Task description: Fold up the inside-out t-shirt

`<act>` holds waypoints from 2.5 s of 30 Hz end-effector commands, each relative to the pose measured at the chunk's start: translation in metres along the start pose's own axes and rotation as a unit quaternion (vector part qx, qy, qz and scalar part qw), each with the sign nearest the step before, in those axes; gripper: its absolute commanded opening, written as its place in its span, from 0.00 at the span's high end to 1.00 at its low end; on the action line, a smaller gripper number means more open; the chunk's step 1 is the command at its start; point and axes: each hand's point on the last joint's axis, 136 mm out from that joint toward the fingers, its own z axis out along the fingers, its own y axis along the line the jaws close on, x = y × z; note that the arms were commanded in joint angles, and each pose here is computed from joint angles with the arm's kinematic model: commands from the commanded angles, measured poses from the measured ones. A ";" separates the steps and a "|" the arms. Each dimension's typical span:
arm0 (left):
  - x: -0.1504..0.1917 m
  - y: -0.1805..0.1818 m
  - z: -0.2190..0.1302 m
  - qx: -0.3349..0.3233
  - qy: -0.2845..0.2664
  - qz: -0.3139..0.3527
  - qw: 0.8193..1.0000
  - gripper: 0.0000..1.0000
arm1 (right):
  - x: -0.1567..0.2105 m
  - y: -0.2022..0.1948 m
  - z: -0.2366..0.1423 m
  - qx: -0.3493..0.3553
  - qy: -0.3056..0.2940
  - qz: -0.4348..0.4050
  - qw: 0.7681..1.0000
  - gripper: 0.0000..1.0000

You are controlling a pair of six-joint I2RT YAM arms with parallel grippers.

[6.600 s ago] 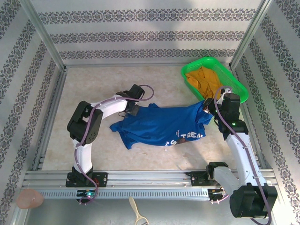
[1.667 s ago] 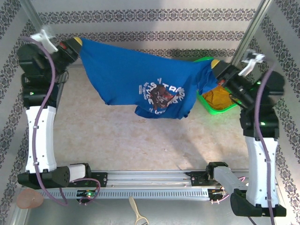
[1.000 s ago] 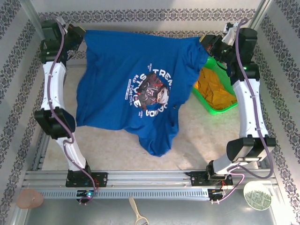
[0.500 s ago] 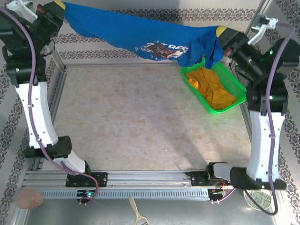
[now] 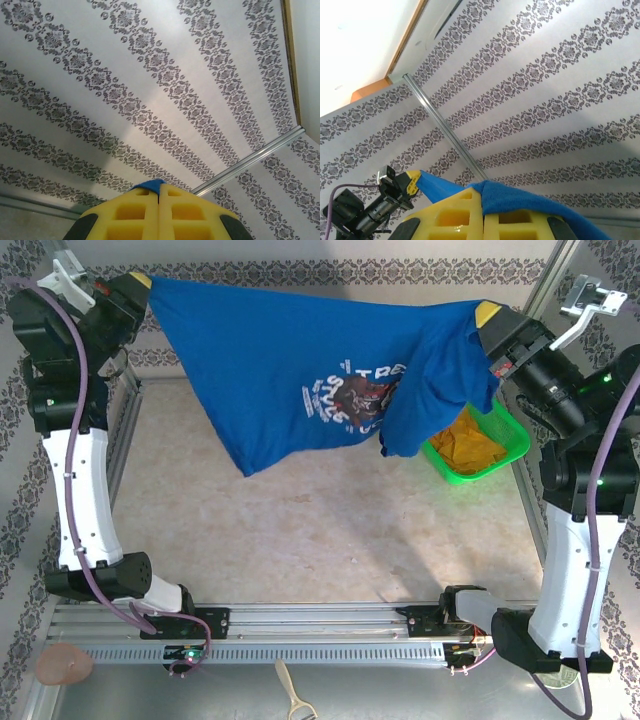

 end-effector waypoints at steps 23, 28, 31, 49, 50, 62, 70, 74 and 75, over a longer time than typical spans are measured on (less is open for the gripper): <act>0.026 0.181 0.127 -0.080 0.063 -0.070 0.992 1.00 | 0.075 -0.169 0.137 0.078 0.081 0.045 0.993 1.00; -0.005 0.139 0.155 -0.034 0.036 -0.046 0.998 1.00 | 0.022 -0.127 0.164 0.028 0.045 0.020 0.998 1.00; -0.028 0.101 0.150 0.014 0.002 -0.051 0.999 1.00 | -0.009 -0.089 0.161 0.001 0.023 -0.003 1.000 1.00; 0.212 0.254 -0.022 -0.146 0.152 -0.075 0.975 1.00 | 0.331 -0.206 -0.018 0.174 0.219 0.069 0.958 1.00; 0.234 0.270 -0.042 -0.164 0.160 -0.085 0.970 1.00 | 0.360 -0.212 -0.037 0.184 0.235 0.079 0.951 1.00; 0.324 0.318 -0.158 -0.278 0.219 -0.074 0.933 0.96 | 0.483 -0.241 -0.155 0.266 0.311 0.117 0.905 0.61; 0.310 0.306 -0.177 -0.308 0.213 -0.026 0.927 0.56 | 0.388 -0.217 -0.136 0.277 0.240 0.038 0.930 0.36; 0.289 0.292 -0.187 -0.323 0.181 0.004 0.929 0.36 | 0.360 -0.225 -0.106 0.282 0.234 0.036 0.930 0.35; 0.284 0.288 -0.186 -0.318 0.172 0.008 0.932 0.33 | 0.358 -0.231 -0.096 0.281 0.235 0.048 0.929 0.35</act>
